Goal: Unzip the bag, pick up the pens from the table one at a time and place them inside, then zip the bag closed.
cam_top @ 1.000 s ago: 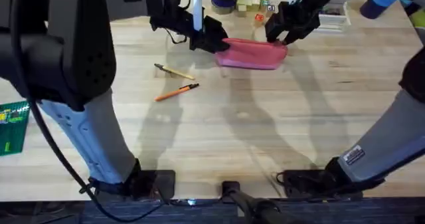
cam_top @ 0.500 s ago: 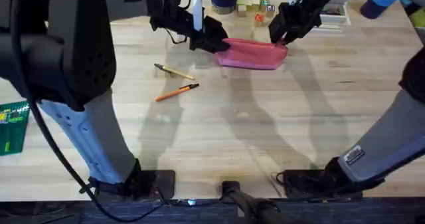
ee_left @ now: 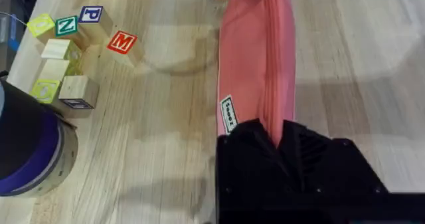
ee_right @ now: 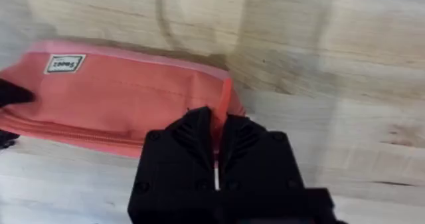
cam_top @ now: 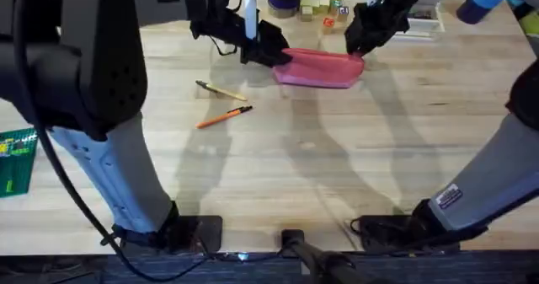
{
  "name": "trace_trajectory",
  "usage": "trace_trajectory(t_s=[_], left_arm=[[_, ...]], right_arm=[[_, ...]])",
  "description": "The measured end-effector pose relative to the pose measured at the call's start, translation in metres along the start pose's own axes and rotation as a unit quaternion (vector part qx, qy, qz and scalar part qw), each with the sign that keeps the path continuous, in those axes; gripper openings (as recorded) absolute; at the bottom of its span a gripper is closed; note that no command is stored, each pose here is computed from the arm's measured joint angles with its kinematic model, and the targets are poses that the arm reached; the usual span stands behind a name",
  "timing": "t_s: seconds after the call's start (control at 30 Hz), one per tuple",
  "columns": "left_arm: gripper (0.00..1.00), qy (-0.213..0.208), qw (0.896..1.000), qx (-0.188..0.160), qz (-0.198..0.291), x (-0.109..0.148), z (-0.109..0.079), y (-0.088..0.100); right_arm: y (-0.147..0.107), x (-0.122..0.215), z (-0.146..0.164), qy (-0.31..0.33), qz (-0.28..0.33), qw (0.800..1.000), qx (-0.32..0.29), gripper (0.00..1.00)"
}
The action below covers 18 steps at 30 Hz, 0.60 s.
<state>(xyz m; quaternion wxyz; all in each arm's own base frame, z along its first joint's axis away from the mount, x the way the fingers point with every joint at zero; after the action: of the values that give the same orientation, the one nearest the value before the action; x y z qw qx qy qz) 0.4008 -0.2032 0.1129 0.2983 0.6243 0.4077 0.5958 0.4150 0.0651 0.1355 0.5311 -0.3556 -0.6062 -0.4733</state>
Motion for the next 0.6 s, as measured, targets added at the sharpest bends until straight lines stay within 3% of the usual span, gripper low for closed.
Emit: trace_trajectory(t_s=[0.6], left_arm=[[0.042,0.002,1.0,0.001,0.0,0.001,0.001,-0.001]], right_arm=[[0.02,0.014,-0.001,-0.005,-0.026,0.998,0.049,0.032]])
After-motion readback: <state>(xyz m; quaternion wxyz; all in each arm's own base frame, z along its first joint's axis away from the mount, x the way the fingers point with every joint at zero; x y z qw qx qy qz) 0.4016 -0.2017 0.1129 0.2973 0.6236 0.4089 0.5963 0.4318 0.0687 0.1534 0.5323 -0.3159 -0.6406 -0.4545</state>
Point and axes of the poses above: each hand's point on the last joint's axis, 136 mm out from that joint toward the fingers, its own x axis back along the fingers, its own z axis along the line the jaws close on, y = z × x, the point moved 3 cm from there along x, back along the fingers, and after that the axes turned 12 degrees about x, right-handed, at the moved point
